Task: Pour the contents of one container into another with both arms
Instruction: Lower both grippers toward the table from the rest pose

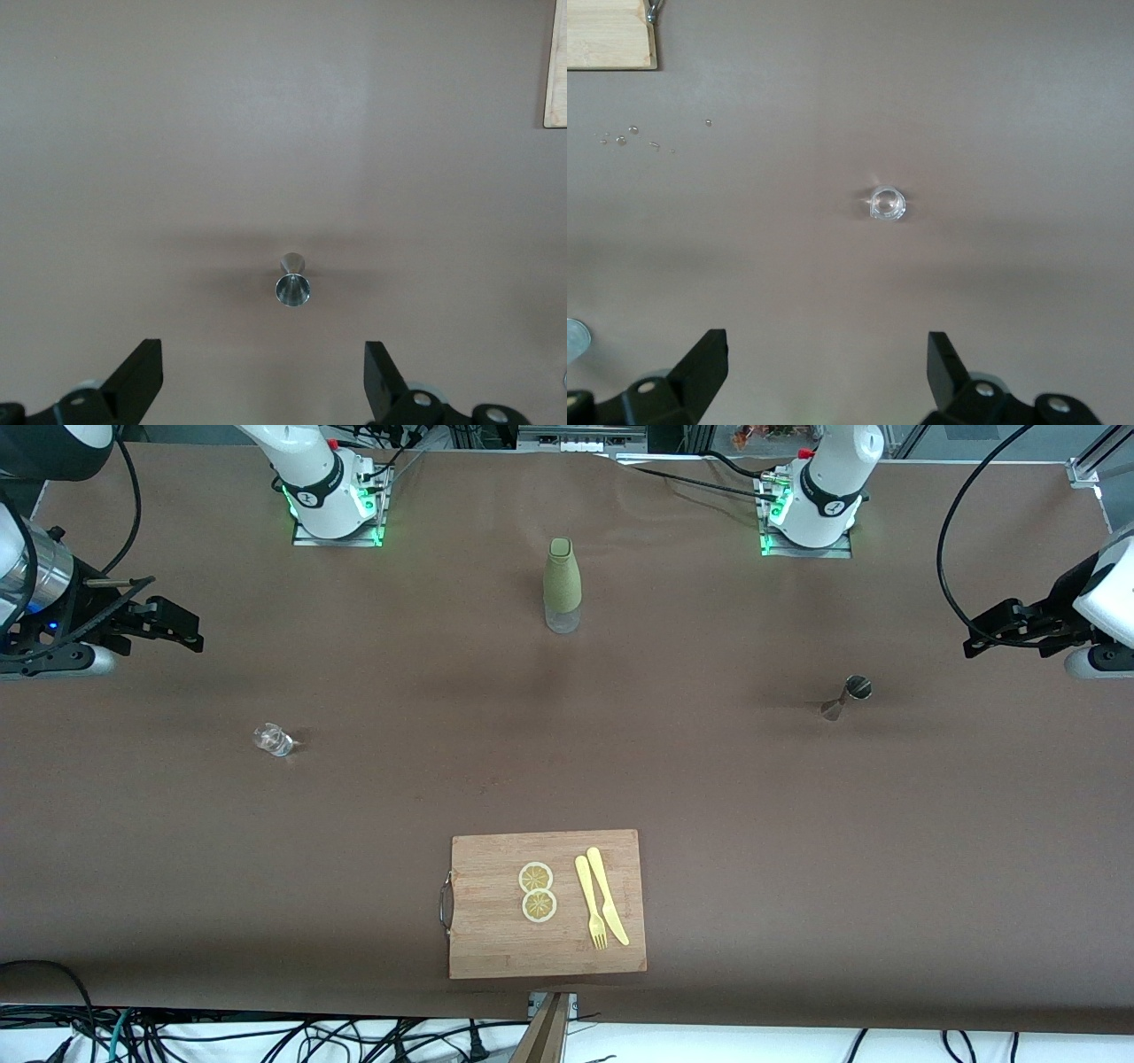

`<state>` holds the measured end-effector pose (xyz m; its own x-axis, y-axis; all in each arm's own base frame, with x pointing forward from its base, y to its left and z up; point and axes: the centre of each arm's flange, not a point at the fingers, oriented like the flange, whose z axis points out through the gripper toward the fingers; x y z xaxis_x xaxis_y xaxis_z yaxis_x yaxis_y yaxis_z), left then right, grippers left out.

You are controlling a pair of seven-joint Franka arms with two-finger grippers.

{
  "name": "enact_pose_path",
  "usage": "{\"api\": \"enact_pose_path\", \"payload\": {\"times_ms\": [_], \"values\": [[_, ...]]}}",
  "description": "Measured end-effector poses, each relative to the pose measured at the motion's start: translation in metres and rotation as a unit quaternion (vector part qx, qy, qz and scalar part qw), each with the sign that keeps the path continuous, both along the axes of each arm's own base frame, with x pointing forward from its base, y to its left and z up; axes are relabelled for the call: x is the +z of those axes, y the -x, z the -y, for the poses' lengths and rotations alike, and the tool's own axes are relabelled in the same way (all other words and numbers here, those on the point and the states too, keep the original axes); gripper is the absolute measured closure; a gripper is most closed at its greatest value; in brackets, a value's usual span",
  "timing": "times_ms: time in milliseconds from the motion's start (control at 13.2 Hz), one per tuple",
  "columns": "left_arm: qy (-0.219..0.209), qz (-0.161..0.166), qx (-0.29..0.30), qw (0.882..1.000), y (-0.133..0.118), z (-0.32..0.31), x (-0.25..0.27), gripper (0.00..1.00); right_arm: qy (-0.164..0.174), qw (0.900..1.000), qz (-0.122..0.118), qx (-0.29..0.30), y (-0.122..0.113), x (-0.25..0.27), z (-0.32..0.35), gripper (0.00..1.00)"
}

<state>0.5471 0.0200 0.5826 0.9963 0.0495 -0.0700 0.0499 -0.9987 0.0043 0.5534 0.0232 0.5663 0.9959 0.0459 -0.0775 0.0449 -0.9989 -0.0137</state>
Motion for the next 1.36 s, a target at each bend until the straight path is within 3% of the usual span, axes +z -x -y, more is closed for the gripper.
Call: {"api": "enact_pose_path", "payload": {"times_ms": [909,1136,1364], "values": [[0.000,-0.006,-0.001,1.000,0.001,0.001,-0.001,0.00,0.001,1.000,-0.001,0.007,0.000,-0.001,0.001,0.00],[0.000,-0.013,-0.001,1.000,0.003,0.001,-0.002,0.00,-0.005,0.997,-0.014,0.077,0.002,-0.004,0.020,0.00],[0.001,-0.018,-0.001,1.000,0.004,0.001,-0.003,0.00,-0.021,0.981,-0.016,0.192,0.002,-0.007,0.058,0.00]]}}
